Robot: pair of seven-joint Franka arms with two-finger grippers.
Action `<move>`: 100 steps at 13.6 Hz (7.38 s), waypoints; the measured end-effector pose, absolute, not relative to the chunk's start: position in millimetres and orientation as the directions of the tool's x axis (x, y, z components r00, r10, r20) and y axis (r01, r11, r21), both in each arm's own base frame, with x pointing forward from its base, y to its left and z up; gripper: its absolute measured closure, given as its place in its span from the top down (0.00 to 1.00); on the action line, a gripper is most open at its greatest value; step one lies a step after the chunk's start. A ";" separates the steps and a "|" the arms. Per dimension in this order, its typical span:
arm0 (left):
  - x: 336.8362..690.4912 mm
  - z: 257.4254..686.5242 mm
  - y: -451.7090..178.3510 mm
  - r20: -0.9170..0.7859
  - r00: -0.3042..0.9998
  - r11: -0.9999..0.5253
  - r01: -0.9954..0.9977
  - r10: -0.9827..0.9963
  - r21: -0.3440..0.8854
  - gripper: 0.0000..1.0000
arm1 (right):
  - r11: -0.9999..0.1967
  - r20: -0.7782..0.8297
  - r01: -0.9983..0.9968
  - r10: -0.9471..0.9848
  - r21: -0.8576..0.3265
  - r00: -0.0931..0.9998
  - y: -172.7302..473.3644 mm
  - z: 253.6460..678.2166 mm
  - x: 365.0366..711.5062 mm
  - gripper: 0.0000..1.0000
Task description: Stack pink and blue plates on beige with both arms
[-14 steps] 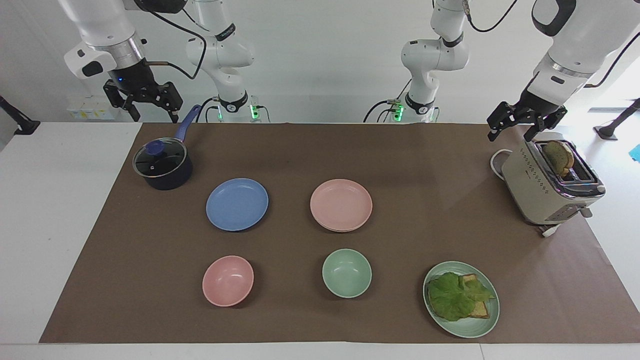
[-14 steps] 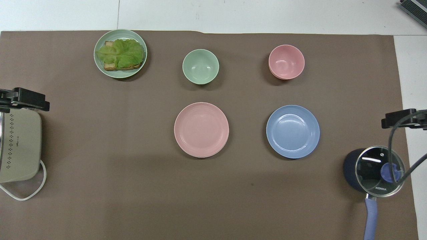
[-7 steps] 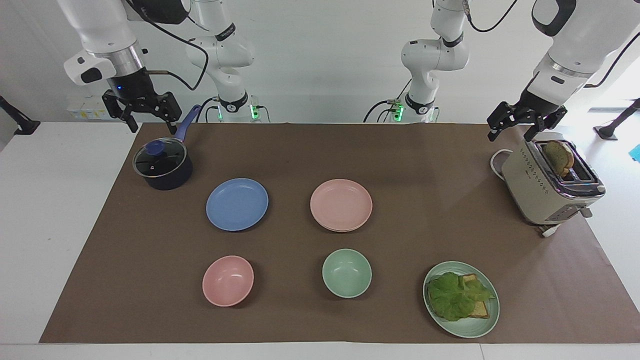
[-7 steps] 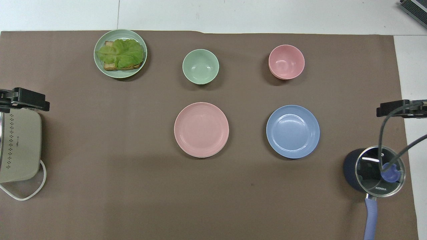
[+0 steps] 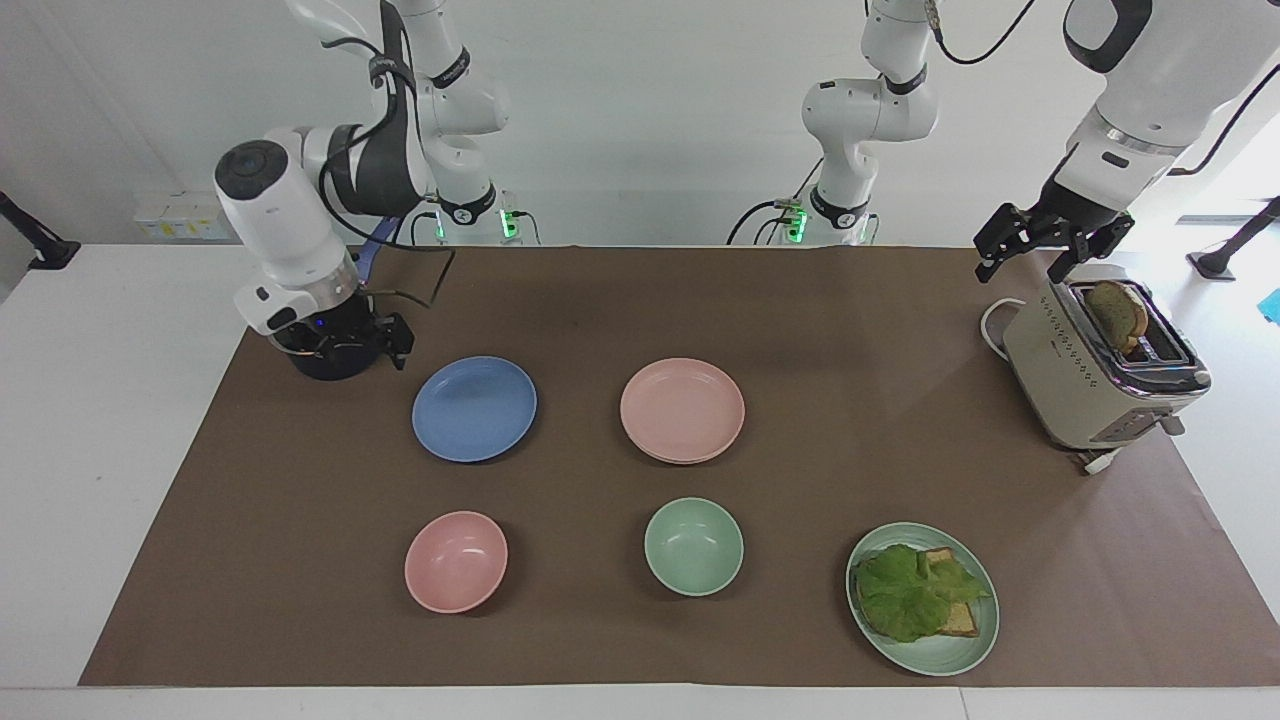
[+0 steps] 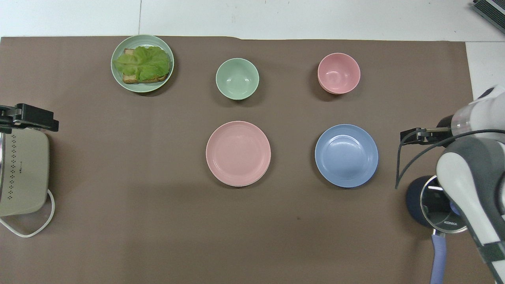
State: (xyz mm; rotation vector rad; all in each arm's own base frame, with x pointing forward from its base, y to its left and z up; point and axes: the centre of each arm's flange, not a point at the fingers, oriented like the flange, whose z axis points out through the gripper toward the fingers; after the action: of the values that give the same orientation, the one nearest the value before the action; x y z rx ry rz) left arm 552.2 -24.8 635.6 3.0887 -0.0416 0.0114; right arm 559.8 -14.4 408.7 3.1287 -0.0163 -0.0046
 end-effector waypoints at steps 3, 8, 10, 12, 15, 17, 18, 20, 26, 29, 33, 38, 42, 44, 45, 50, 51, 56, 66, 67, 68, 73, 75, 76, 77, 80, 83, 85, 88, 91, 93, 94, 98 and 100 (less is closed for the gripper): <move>552.2 635.6 -24.8 0.008 1.000 -0.998 -0.027 -0.027 0.052 1.00 | -1.000 0.002 0.005 0.005 0.010 1.000 -4.7 350.0 555.9 1.00; 552.2 635.6 -24.8 0.008 1.000 -0.998 -0.027 -0.027 0.052 1.00 | -0.998 -0.021 -0.016 -0.014 -0.069 1.000 -3.7 311.5 538.1 1.00; 552.2 635.6 -24.8 0.008 1.000 -0.998 -0.027 -0.027 0.052 1.00 | -0.996 -0.027 -0.018 -0.015 -0.092 1.000 -5.9 301.3 534.8 1.00; 552.2 635.6 -24.8 0.008 1.000 -0.998 -0.027 -0.027 0.052 1.00 | -0.996 -0.033 -0.021 -0.017 -0.093 0.999 -7.4 296.0 533.9 1.00; 552.2 635.6 -24.8 0.008 1.000 -0.998 -0.027 -0.027 0.052 1.00 | -0.995 -0.040 -0.025 -0.022 -0.092 0.999 -9.6 292.8 532.8 0.93; 552.1 635.6 -24.8 0.008 1.000 -0.998 -0.027 -0.027 0.052 1.00 | -0.995 -0.041 -0.027 -0.024 -0.092 0.999 -10.7 292.0 532.5 0.81; 552.1 635.6 -24.8 0.008 1.000 -0.998 -0.027 -0.027 0.052 1.00 | -0.995 -0.042 -0.027 -0.024 -0.092 0.999 -10.7 291.7 532.5 0.76; 552.1 635.6 -24.8 0.008 1.000 -0.998 -0.027 -0.027 0.052 1.00 | -0.995 -0.042 -0.027 -0.024 -0.093 0.999 -10.6 291.5 532.5 0.51; 552.1 635.6 -24.8 0.008 1.000 -0.998 -0.027 -0.027 0.052 1.00 | -0.994 -0.031 -0.014 -0.011 -0.104 0.999 -4.5 314.3 545.3 0.12; 552.1 635.6 -24.8 0.008 1.000 -0.998 -0.027 -0.027 0.052 1.00 | -0.993 -0.028 0.023 0.026 -0.119 0.999 10.5 366.8 554.9 0.05; 552.1 635.6 -24.8 0.008 1.000 -0.998 -0.027 -0.027 0.052 1.00 | -0.990 0.003 0.061 0.061 -0.126 0.998 44.0 415.4 552.4 0.05; 552.1 635.6 -24.8 0.008 1.000 -0.998 -0.027 -0.027 0.052 1.00 | -0.991 0.005 0.007 0.007 -0.136 1.000 151.3 423.1 537.9 0.05; 552.1 635.6 -24.8 0.008 1.000 -0.998 -0.027 -0.027 0.052 1.00 | -0.973 0.017 -0.039 -0.044 -0.226 0.999 214.3 424.3 526.4 0.05; 552.1 635.6 -24.9 0.008 1.000 -0.998 -0.027 -0.027 0.052 1.00 | -0.969 0.022 -0.074 -0.081 -0.235 0.996 247.1 413.3 520.5 0.05; 552.1 635.6 -24.8 0.008 1.000 -0.998 -0.027 -0.027 0.052 1.00 | -0.968 0.025 -0.078 -0.087 -0.236 0.996 260.0 406.0 518.2 0.05; 552.1 635.6 -24.8 0.008 1.000 -0.998 -0.027 -0.027 0.052 1.00 | -0.967 0.002 -0.098 -0.101 -0.236 0.995 277.5 369.3 519.7 0.05; 552.1 635.6 -24.8 0.008 1.000 -0.998 -0.027 -0.027 0.052 1.00 | -0.967 -0.003 -0.099 -0.101 -0.233 0.995 278.2 364.1 520.1 0.05; 552.1 635.6 -24.8 0.008 1.000 -0.998 -0.027 -0.027 0.052 1.00 | -0.968 0.018 -0.090 -0.097 -0.235 0.995 291.0 340.4 521.9 0.05; 552.1 635.6 -24.8 0.008 1.000 -0.998 -0.027 -0.027 0.052 1.00 | -0.982 0.108 -0.014 -0.035 -0.189 0.993 258.9 362.3 547.1 0.85; 552.1 635.6 -24.9 0.008 1.000 -0.998 -0.027 -0.027 0.052 1.00 | -0.988 0.136 -0.002 -0.023 -0.153 0.990 242.2 374.0 553.6 0.95; 552.1 635.6 -24.8 0.008 1.000 -0.998 -0.027 -0.027 0.052 1.00 | -0.993 0.150 -0.001 -0.018 -0.117 0.989 222.1 387.1 558.8 1.00; 552.1 635.6 -24.8 0.008 1.000 -0.998 -0.027 -0.027 0.052 1.00 | -0.994 0.090 -0.093 -0.098 -0.057 0.991 136.9 467.6 569.4 1.00; 552.1 635.6 -24.8 0.008 1.000 -0.998 -0.027 -0.027 0.052 1.00 | -0.989 0.055 -0.140 -0.143 -0.046 0.988 107.7 490.0 567.8 1.00; 552.1 635.6 -24.9 0.008 1.000 -0.998 -0.027 -0.027 0.052 1.00 | -0.986 0.049 -0.162 -0.164 -0.043 0.985 91.6 498.7 566.4 1.00; 552.1 635.6 -24.9 0.008 1.000 -0.998 -0.027 -0.027 0.052 1.00 | -0.983 0.051 -0.176 -0.179 -0.043 0.983 74.2 508.3 564.6 1.00; 552.1 635.6 -24.9 0.008 1.000 -0.998 -0.027 -0.027 0.052 1.00 | -0.985 0.050 -0.171 -0.173 -0.037 0.984 35.5 545.5 555.1 1.00; 552.1 635.6 -24.8 0.008 1.000 -0.998 -0.027 -0.027 0.052 1.00 | -0.992 0.041 -0.129 -0.128 0.011 0.991 13.5 591.6 546.3 1.00; 552.1 635.6 -24.8 0.008 1.000 -0.998 -0.027 -0.027 0.052 1.00 | -0.993 0.034 -0.113 -0.113 0.022 0.993 1.7 616.5 541.9 1.00; 552.1 635.6 -24.8 0.008 1.000 -0.998 -0.027 -0.027 0.052 1.00 | -0.994 0.042 -0.107 -0.106 0.036 0.994 -5.4 646.0 536.3 1.00; 552.1 635.6 -24.9 0.008 1.000 -0.998 -0.027 -0.027 0.052 1.00 | -0.994 0.037 -0.107 -0.106 0.037 0.994 -5.4 645.9 535.6 1.00; 552.1 635.6 -24.9 0.008 1.000 -0.998 -0.027 -0.027 0.052 1.00 | -0.994 0.008 -0.098 -0.097 0.040 0.995 -5.5 644.0 532.4 1.00; 552.1 635.6 -24.8 0.008 1.000 -0.998 -0.027 -0.027 0.052 1.00 | -0.995 -0.011 -0.085 -0.086 0.042 0.996 -5.6 643.5 530.0 1.00; 552.1 635.6 -24.8 0.008 1.000 -0.998 -0.027 -0.027 0.052 1.00 | -0.997 -0.017 -0.063 -0.064 0.041 0.998 -5.6 642.9 528.8 1.00; 552.1 635.6 -24.9 0.008 1.000 -0.998 -0.027 -0.027 0.052 1.00 | -0.997 -0.022 -0.062 -0.063 0.041 0.998 -5.6 641.0 524.7 1.00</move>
State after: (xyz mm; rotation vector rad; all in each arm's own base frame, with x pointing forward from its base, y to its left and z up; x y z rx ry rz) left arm 552.1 -24.9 635.6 3.0888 -0.0416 0.0110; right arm 524.7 -5.6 641.0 3.0991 -0.0976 -0.0369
